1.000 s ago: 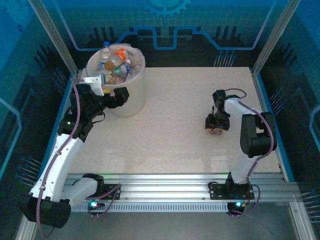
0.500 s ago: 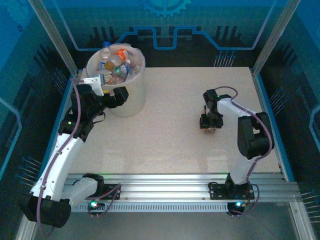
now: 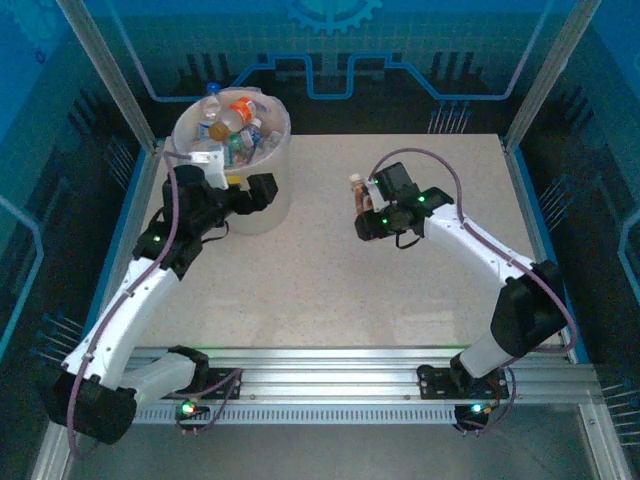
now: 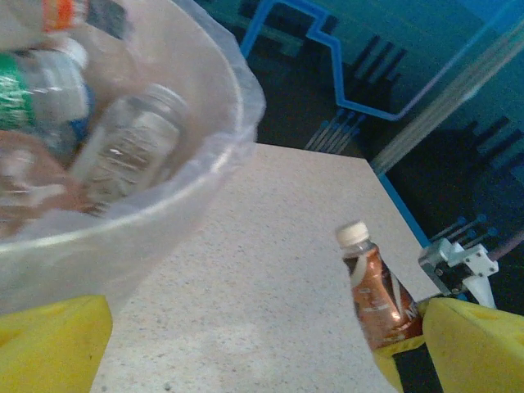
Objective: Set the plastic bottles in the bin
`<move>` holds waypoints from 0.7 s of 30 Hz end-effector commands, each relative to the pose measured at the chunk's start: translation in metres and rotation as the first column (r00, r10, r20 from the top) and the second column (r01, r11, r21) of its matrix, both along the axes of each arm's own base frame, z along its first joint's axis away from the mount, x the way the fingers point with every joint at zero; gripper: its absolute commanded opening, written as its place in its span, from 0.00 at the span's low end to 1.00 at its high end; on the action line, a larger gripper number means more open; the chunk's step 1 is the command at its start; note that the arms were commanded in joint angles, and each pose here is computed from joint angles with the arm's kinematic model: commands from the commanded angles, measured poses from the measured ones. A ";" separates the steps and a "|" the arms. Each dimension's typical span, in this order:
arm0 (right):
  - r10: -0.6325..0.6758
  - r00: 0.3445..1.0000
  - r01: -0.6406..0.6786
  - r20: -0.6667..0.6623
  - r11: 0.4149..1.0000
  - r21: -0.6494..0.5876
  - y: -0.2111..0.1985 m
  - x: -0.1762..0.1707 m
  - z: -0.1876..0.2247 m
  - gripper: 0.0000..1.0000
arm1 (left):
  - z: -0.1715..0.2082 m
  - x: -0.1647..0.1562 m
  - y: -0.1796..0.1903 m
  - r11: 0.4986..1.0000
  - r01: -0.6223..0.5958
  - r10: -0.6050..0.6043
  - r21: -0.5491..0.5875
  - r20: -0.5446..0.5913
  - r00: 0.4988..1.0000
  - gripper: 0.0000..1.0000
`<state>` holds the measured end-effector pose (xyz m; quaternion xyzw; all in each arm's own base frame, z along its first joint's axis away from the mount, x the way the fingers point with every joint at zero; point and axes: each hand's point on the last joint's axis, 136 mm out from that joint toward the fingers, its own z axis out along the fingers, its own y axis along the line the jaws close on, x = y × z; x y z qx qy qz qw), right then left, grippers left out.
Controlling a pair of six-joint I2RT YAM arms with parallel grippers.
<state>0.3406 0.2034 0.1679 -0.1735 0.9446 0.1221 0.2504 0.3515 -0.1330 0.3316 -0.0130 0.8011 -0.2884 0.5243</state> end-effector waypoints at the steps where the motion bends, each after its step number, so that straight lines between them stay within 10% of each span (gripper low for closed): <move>1: 0.147 0.982 -0.164 0.117 0.974 0.154 0.046 -0.006 0.045 0.38 | 0.013 0.002 -0.023 0.996 0.080 -0.079 -0.031 0.043 0.996 0.99; 21: 0.355 0.875 -0.472 0.328 0.774 0.421 0.117 -0.055 0.126 0.40 | 0.041 -0.008 -0.097 0.879 0.405 -0.379 -0.252 0.148 0.914 0.94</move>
